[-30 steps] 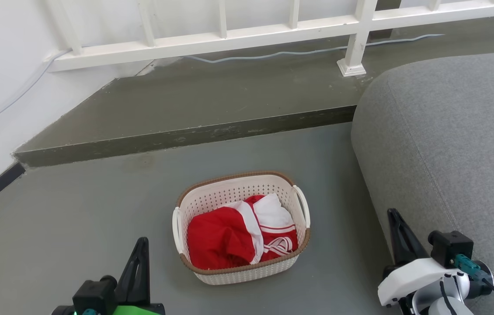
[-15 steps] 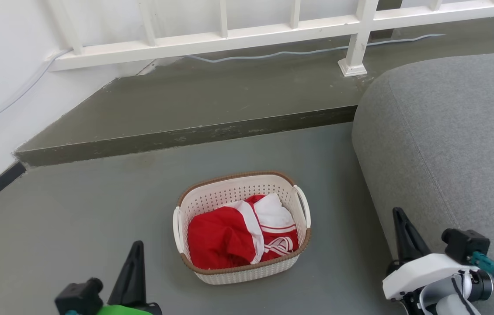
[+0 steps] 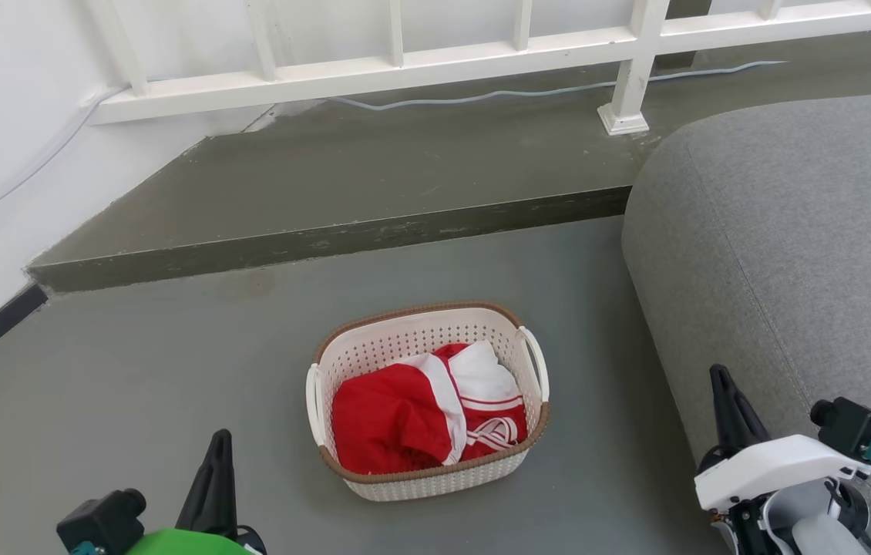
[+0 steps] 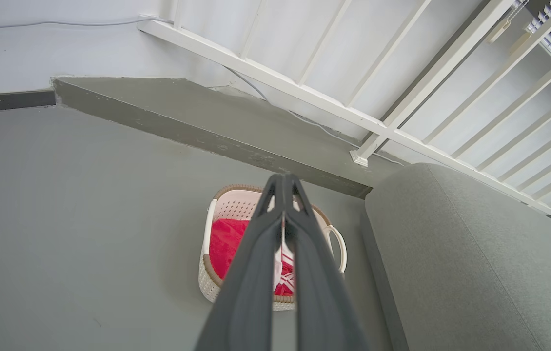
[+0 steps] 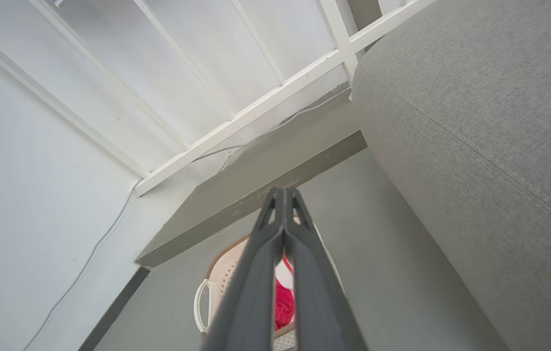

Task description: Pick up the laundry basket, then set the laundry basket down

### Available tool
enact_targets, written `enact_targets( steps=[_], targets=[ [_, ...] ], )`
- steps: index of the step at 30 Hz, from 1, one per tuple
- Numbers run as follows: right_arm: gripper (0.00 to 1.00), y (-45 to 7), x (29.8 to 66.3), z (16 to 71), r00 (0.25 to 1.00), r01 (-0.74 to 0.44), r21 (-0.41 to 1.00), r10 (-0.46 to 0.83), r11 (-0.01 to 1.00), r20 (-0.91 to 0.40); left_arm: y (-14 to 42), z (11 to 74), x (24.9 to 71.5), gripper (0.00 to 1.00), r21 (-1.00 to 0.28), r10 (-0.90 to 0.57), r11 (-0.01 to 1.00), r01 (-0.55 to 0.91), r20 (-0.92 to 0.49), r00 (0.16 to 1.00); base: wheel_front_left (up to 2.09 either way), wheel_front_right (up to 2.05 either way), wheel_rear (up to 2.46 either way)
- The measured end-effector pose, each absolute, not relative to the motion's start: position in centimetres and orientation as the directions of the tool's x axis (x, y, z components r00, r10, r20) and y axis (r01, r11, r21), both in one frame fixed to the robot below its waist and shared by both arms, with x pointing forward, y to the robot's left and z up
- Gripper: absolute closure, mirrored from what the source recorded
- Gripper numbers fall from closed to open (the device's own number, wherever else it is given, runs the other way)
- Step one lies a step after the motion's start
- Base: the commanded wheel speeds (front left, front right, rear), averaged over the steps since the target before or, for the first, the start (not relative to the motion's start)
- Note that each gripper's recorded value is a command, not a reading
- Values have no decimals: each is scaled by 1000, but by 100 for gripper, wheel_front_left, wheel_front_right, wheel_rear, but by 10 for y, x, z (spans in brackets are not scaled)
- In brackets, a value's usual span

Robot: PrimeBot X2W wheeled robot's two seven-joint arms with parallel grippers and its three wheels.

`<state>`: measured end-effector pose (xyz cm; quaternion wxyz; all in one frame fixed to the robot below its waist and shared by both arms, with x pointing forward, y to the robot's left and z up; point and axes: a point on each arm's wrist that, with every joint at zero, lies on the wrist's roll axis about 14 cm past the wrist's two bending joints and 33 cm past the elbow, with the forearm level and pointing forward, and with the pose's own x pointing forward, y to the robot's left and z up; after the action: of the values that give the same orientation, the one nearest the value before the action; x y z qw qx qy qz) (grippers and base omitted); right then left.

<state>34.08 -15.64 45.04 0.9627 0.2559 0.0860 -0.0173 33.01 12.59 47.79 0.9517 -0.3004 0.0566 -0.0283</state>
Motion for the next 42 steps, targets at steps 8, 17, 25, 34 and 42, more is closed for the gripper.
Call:
enact_targets(
  steps=[8, 17, 25, 34, 42],
  targets=[
    [100, -163, 344, 451, 983, 106, 570, 2, 815, -185, 134, 474, 333, 100, -646, -71, 763, -21, -115, 991, 0, 0, 0],
    [100, -169, 346, 449, 979, 140, 656, -3, 742, -206, 140, 471, 338, 100, -718, -67, 694, -53, -137, 988, 0, 0, 0],
    [100, -173, 350, 452, 979, 156, 727, -5, 669, -206, 144, 469, 342, 100, -775, -69, 628, -73, -149, 986, 0, 0, 0],
    [100, -178, 353, 453, 978, 172, 796, -5, 580, -208, 151, 467, 346, 100, -835, -60, 541, -103, -160, 985, 0, 0, 0],
    [100, -182, 358, 456, 980, 174, 861, -1, 478, -197, 156, 466, 350, 100, -885, -62, 448, -122, -167, 984, 0, 0, 0]
  ],
)
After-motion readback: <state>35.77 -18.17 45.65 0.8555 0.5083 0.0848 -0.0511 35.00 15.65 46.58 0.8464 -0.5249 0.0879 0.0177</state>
